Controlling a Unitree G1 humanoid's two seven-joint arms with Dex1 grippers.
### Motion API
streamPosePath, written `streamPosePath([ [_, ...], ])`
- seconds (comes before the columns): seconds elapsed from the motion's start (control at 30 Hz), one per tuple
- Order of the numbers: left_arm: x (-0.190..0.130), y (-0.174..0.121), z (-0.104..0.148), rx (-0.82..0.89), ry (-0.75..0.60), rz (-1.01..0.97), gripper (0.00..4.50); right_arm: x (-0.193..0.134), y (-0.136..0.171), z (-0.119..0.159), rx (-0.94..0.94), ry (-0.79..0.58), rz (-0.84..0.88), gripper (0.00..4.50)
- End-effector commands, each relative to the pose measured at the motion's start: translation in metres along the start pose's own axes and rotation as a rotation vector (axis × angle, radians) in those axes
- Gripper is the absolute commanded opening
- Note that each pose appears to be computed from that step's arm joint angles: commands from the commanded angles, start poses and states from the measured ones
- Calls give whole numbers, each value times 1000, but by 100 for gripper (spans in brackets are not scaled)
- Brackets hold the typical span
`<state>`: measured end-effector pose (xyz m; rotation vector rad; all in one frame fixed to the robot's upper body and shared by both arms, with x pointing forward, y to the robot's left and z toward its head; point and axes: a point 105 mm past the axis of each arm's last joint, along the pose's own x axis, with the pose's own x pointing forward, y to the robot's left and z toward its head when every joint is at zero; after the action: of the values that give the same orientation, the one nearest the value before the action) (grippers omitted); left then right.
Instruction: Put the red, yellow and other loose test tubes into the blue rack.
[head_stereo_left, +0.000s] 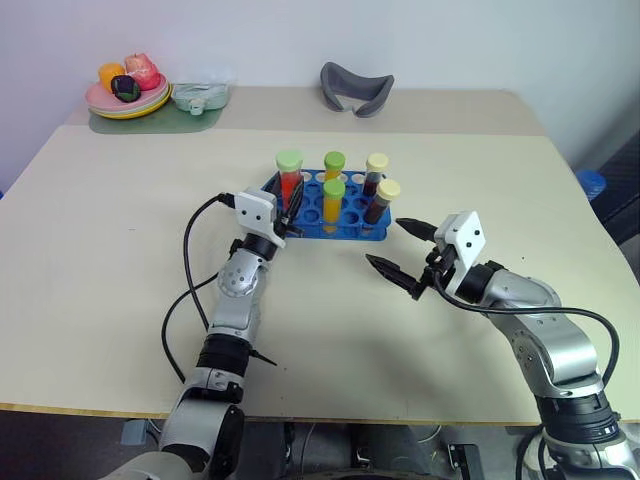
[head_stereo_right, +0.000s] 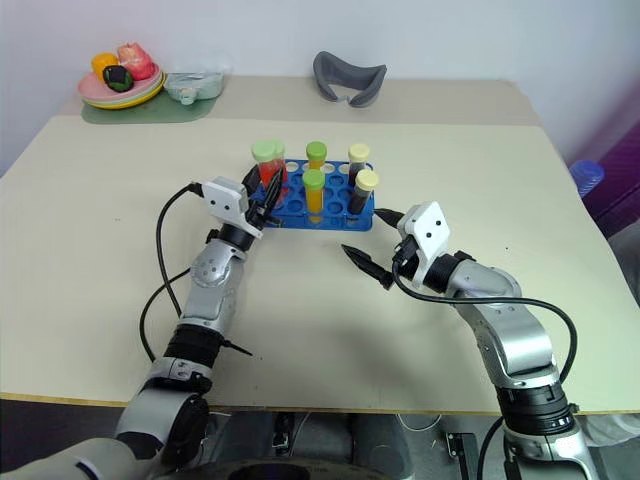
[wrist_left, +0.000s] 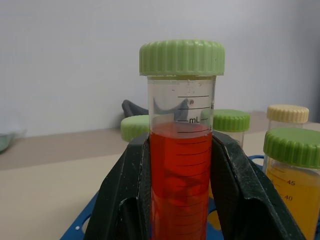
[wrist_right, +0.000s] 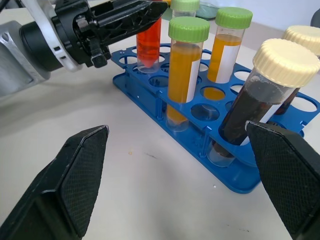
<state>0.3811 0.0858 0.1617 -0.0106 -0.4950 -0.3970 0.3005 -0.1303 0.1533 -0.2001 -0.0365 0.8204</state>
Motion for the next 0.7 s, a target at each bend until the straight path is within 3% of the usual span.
streamPosePath([
  [0.03, 4, -3, 6, -27, -40, -18, 139, -2, 3, 13, -21, -40, 4, 450],
  [0.27, 1, -9, 4, -52, -36, -47, 139, -6, 3, 12, -20, -28, 2, 450],
  [0.7, -7, 9, 6, 19, -25, 6, 139, -4, 5, 10, -17, -24, 13, 450],
])
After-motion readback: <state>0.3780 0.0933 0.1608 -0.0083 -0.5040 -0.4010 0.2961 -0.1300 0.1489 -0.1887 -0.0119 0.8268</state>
